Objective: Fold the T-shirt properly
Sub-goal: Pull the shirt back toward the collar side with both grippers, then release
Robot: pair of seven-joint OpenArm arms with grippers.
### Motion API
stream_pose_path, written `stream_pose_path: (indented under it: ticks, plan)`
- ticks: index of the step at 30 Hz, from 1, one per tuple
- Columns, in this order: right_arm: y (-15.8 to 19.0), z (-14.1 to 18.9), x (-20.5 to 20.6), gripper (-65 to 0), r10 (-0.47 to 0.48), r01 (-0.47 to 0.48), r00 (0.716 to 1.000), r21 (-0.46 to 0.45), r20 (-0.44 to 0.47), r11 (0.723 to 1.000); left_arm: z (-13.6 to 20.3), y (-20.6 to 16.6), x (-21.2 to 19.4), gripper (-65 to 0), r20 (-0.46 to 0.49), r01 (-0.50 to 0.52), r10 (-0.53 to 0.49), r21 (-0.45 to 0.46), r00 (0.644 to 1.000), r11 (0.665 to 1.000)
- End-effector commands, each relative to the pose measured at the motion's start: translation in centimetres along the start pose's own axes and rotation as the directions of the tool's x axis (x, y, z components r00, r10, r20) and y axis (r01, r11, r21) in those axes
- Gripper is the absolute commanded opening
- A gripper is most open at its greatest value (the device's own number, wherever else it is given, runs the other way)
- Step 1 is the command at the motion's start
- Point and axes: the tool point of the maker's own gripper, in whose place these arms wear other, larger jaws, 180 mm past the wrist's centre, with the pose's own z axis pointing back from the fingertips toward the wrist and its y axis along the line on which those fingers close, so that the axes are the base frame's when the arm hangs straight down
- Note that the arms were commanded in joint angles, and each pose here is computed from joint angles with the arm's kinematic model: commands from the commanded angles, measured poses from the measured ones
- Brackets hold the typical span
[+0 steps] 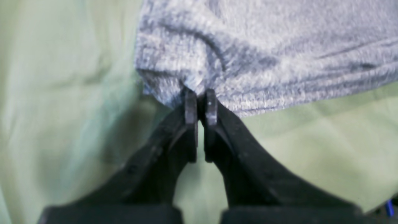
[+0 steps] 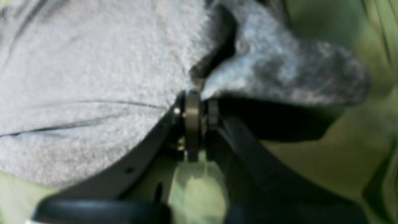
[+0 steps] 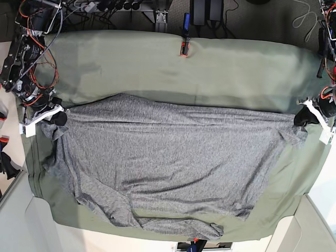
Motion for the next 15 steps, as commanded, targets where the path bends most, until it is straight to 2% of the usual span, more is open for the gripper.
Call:
stream_pose_path:
  ticks: [1,4,7,15]
  plan:
    - [-0.9,1.1,2.1,-65.0,0.035,-0.033,0.998,-0.036,0.061,0.999,1.9,2.1,1.4,-65.0,0.027,0.025,-0.027,0.076,0.999,0.997]
    - [-1.0,2.2,0.5,-65.0,0.06,-0.058,0.997,-0.049,0.041,0.997,3.6,2.4,0.0,-65.0,0.023,0.021,-0.023,0.095,0.999,0.995]
    - [-1.1,3.2,-1.1,-65.0,0.078,-0.077,0.997,-0.059,0.018,0.995,4.9,1.6,-1.1,-65.0,0.018,0.052,-0.053,0.06,0.998,0.997]
    - [-1.3,5.3,-3.7,-65.0,0.107,-0.108,0.994,-0.079,-0.021,0.991,5.6,1.0,-2.5,-65.0,0.005,0.053,-0.054,0.053,0.999,0.997]
